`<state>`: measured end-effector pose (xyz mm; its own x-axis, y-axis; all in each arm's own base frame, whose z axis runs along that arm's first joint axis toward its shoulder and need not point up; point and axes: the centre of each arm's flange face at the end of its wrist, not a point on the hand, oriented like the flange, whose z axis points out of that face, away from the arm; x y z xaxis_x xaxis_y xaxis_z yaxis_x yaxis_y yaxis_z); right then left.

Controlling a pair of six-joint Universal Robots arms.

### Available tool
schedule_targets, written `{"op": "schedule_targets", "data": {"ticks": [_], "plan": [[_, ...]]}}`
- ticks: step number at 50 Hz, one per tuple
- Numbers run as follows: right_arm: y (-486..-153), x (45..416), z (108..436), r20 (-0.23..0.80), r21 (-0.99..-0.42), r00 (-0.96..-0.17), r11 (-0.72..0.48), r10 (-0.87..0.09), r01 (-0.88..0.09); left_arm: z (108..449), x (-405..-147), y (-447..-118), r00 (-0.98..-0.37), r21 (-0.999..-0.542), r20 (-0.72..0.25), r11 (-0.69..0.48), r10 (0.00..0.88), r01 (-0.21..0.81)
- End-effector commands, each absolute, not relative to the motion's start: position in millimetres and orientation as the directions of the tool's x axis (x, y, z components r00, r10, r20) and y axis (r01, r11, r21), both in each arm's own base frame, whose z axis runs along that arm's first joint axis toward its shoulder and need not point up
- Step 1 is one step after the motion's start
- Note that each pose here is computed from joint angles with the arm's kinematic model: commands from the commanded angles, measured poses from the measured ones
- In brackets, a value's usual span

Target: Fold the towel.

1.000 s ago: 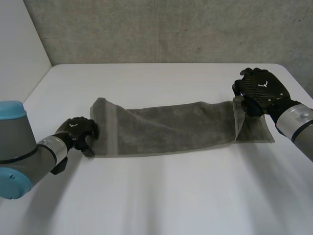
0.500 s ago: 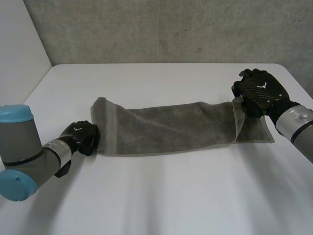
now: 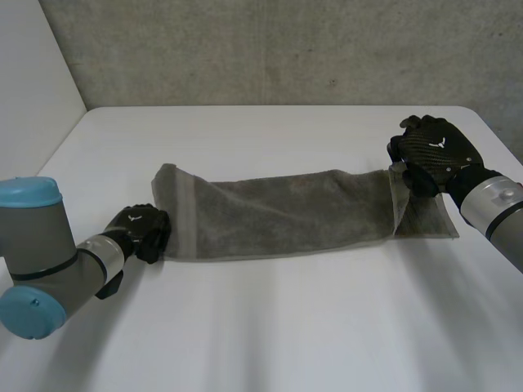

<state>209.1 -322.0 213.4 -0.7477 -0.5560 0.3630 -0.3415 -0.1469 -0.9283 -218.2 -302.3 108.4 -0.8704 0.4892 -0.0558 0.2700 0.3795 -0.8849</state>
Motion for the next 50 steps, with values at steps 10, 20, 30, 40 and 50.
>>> {"op": "schedule_targets", "data": {"ticks": [10,20,30,40,50], "plan": [[-322,209,214,0.364,-0.928,-0.748,-0.148,-0.555,-0.342,120,-212,-298,-0.88,-0.893,-0.064,0.367,0.47,0.261],[-321,211,214,0.363,-0.928,-0.745,-0.148,-0.559,-0.341,126,-211,-302,-0.893,-0.901,-0.03,0.374,0.45,0.219],[-321,211,214,0.364,-0.928,-0.745,-0.149,-0.559,-0.341,126,-210,-306,-0.898,-0.905,-0.017,0.376,0.439,0.201],[-321,211,214,0.365,-0.928,-0.744,-0.151,-0.56,-0.342,120,-210,-309,-0.897,-0.901,-0.021,0.381,0.441,0.208],[-320,211,213,0.363,-0.928,-0.743,-0.148,-0.562,-0.342,109,-209,-312,-0.904,-0.89,-0.032,0.4,0.425,0.219]]}}
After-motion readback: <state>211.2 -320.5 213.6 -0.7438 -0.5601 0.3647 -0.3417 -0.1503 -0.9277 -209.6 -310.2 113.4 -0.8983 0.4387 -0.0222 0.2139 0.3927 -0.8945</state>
